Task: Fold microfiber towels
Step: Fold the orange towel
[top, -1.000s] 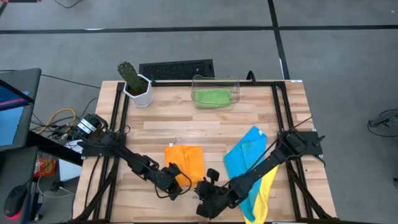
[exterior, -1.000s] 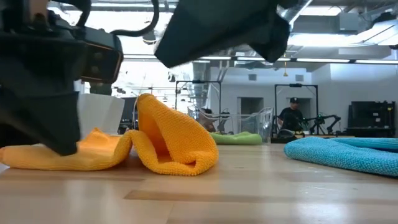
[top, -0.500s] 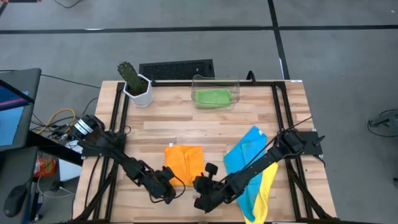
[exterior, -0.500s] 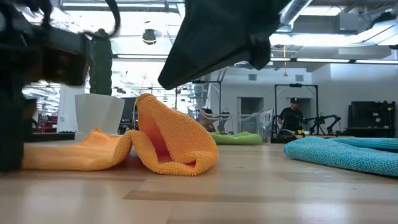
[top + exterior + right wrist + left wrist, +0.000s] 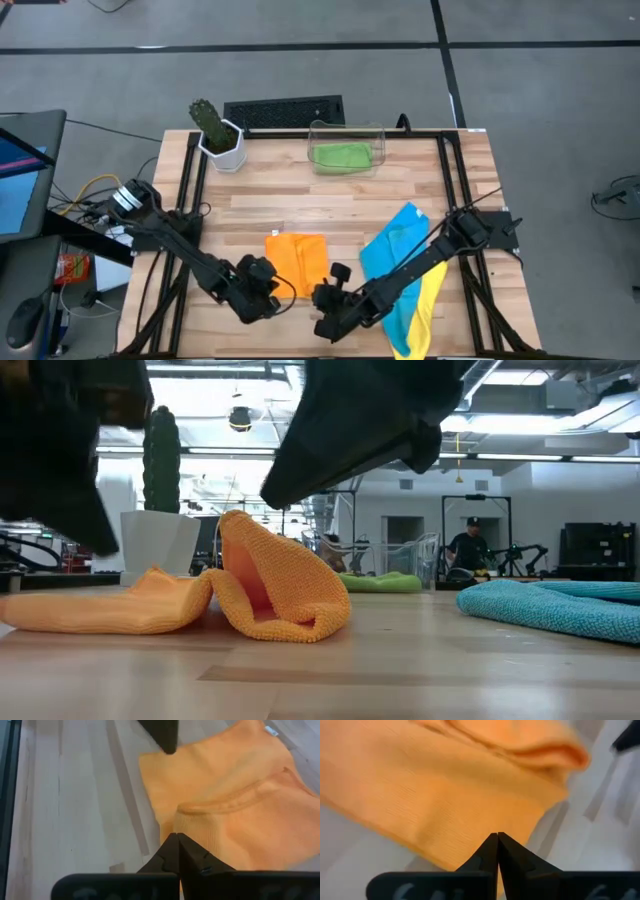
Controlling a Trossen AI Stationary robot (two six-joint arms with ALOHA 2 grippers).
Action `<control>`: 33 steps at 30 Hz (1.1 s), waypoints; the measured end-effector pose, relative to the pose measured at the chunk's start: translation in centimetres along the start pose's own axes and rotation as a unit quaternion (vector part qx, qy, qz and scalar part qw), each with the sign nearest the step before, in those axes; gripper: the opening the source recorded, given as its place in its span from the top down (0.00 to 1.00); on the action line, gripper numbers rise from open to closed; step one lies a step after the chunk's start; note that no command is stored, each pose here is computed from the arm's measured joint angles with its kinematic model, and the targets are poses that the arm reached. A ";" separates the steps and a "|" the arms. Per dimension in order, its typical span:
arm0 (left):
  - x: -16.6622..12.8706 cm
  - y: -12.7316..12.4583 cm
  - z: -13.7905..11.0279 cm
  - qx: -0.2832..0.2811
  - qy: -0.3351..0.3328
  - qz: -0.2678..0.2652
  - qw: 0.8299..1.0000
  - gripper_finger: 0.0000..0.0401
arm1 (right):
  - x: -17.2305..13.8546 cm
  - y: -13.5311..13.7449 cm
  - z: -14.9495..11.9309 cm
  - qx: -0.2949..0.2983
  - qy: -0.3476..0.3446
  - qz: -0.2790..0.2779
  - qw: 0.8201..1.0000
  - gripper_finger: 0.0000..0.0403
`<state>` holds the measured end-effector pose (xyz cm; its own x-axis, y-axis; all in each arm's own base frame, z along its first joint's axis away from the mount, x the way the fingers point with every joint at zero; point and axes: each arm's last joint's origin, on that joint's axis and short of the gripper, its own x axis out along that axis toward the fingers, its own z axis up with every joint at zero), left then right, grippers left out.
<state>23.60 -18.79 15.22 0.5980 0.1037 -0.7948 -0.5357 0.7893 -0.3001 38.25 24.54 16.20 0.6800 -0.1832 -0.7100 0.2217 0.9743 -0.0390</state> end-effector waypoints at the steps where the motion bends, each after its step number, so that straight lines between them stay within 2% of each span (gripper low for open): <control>1: 0.4 -0.1 -0.2 0.003 0.006 0.000 1.000 1.00 | -0.1 0.0 0.0 -0.001 0.004 -0.001 1.000 0.95; 7: 2.2 0.0 -2.4 0.016 0.054 0.020 0.998 1.00 | -0.7 -0.5 0.3 -0.011 0.004 -0.015 1.000 0.93; 12: 2.1 -0.1 -3.8 -0.008 0.064 0.027 0.998 1.00 | 0.1 -1.7 0.9 -0.010 0.009 -0.033 0.999 0.95; 18: 1.3 -0.3 -4.6 -0.042 0.066 0.020 0.997 1.00 | 2.1 -2.0 1.2 -0.020 0.019 0.003 1.000 0.95; 26: 1.0 -0.7 -5.0 -0.073 0.062 0.000 0.995 1.00 | 5.0 -1.6 -0.5 -0.048 0.034 0.019 0.998 0.95; 30: 1.0 -1.0 -5.0 -0.080 0.062 -0.010 0.995 1.00 | 6.2 -1.9 -0.3 -0.044 0.045 0.051 0.997 0.95; 33: 1.1 -1.0 -5.0 -0.081 0.061 -0.011 0.995 1.00 | 5.9 -2.4 0.6 -0.042 0.037 0.049 0.997 0.94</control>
<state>21.77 -22.47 12.03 0.5387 0.0057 -0.8425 -0.6186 0.6816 -0.3909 42.12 21.03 12.55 0.6413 -0.0800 -0.7631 0.0955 0.9951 -0.0240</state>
